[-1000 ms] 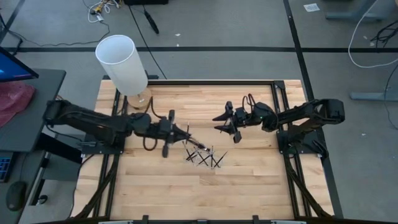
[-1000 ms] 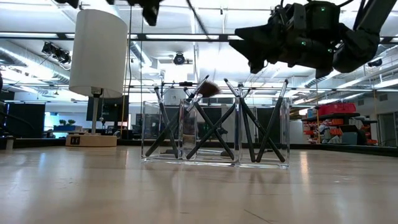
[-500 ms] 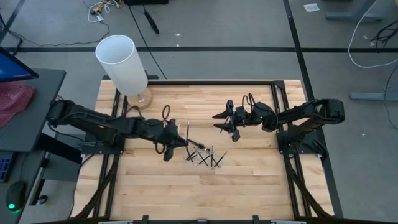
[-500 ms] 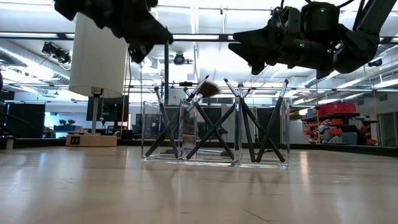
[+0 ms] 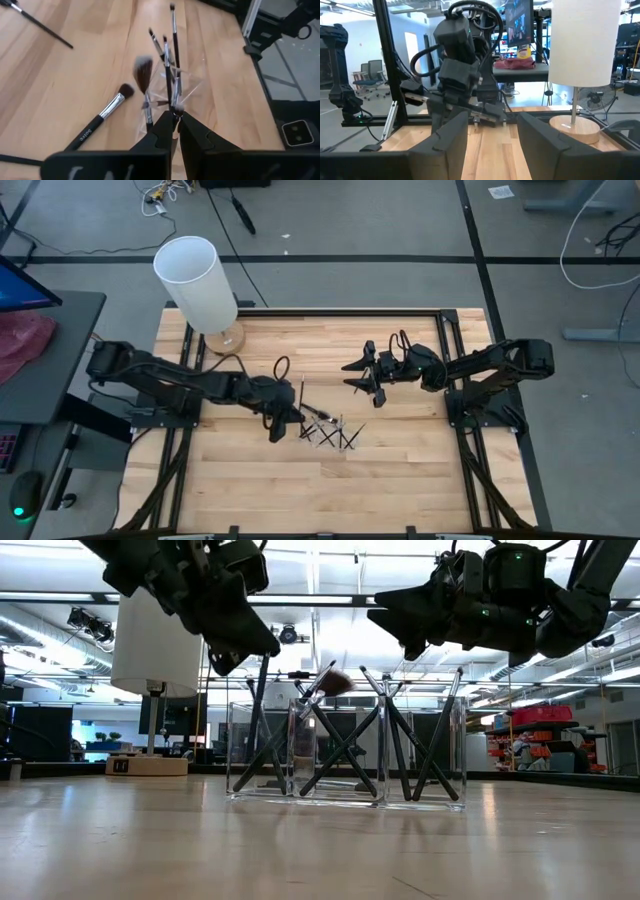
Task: Put items in baskets/containers
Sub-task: Put the black eyeshadow brush into the transparent organizer, then put the black brow brush into the transparent organizer
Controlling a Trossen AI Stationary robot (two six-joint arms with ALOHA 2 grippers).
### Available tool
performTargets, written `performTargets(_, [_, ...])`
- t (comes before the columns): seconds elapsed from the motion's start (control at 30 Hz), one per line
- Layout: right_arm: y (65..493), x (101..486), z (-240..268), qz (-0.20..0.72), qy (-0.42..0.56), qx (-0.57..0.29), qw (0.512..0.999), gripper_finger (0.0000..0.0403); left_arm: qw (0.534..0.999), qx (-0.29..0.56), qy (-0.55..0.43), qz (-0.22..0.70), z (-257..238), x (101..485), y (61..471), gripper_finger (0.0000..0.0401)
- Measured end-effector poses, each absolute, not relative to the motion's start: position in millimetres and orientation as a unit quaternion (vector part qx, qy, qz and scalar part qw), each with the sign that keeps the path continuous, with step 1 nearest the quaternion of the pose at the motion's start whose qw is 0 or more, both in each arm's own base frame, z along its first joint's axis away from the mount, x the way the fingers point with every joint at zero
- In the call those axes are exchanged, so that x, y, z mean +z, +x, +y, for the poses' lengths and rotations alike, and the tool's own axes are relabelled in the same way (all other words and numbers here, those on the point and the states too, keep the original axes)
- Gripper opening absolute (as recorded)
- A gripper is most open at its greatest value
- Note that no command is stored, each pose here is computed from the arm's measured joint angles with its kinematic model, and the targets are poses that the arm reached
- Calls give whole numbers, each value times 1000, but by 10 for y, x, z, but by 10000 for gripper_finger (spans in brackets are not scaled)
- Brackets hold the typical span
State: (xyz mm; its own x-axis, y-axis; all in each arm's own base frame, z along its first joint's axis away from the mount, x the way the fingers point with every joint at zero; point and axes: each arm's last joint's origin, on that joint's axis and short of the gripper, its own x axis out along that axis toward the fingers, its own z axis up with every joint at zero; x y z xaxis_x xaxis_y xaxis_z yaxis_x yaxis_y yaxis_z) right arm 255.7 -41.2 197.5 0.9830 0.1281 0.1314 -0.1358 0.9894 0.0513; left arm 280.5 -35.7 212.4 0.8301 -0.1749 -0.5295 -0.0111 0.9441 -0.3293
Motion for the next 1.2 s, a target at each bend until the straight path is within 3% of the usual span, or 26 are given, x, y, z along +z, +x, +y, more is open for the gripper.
performTargets(0.73, [2558,1972,-412,-62,31,66,995,176,947,-9,-150,283,-339,2095,2830,111])
performTargets(1.1, [2566,1917,-430,-36,45,37,998,176,972,-45,-140,181,-313,2634,2555,115])
performTargets(1.2, [2568,1894,-437,-24,57,25,998,176,982,-20,-117,150,-282,2775,2442,115])
